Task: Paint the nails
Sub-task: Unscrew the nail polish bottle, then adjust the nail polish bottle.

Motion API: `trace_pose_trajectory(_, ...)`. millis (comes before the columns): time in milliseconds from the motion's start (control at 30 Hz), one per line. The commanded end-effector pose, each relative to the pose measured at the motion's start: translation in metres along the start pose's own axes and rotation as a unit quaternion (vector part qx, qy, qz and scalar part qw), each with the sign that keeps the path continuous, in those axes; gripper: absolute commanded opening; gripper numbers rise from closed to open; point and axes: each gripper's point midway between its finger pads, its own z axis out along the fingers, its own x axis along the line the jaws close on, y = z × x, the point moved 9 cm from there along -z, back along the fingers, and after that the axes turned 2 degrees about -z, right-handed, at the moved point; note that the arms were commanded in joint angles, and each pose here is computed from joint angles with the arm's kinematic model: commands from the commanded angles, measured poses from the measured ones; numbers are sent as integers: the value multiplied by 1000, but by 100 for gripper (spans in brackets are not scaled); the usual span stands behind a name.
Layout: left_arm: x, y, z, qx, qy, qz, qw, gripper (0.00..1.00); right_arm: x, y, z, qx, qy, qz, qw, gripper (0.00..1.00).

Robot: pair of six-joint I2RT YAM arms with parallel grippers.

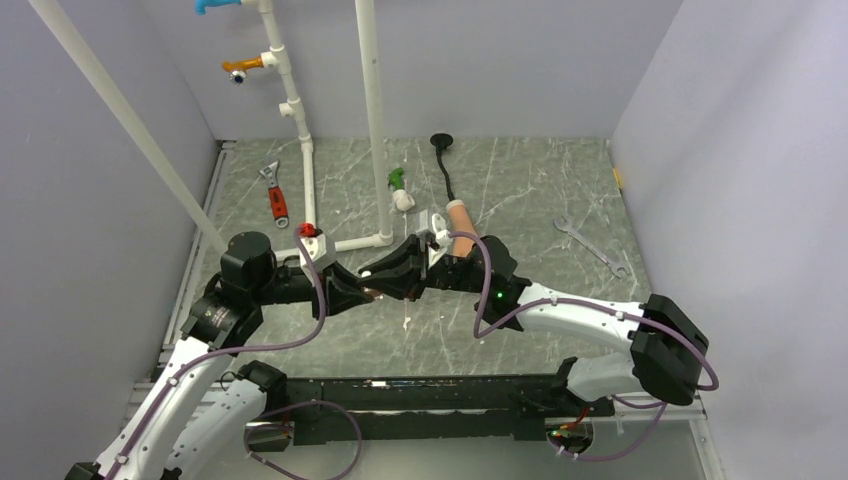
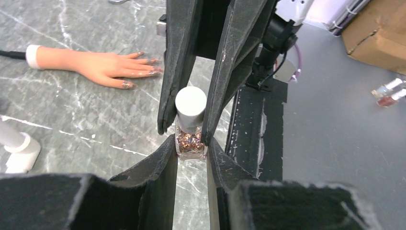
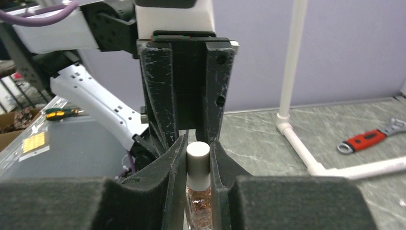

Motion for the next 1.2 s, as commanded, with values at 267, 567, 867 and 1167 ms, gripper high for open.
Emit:
trace_pose_trajectory(267,-7,24,-2,-40,-27,57,997,0,19,19,15,-7,125,-57,991,7)
trace_pose_trajectory(567,-5,24,-3,-39,-13,58,997,0,18,29,9,3,74,-49,996,71)
trace_pose_trajectory(867,-2,21,-2,-32,-5,63,997,0,11,43,-12,74,19,-108,991,78)
trace_pose_trajectory(1167,9,21,-1,-25,50,46,997,0,-6,45,-21,110,-71,-101,986,64)
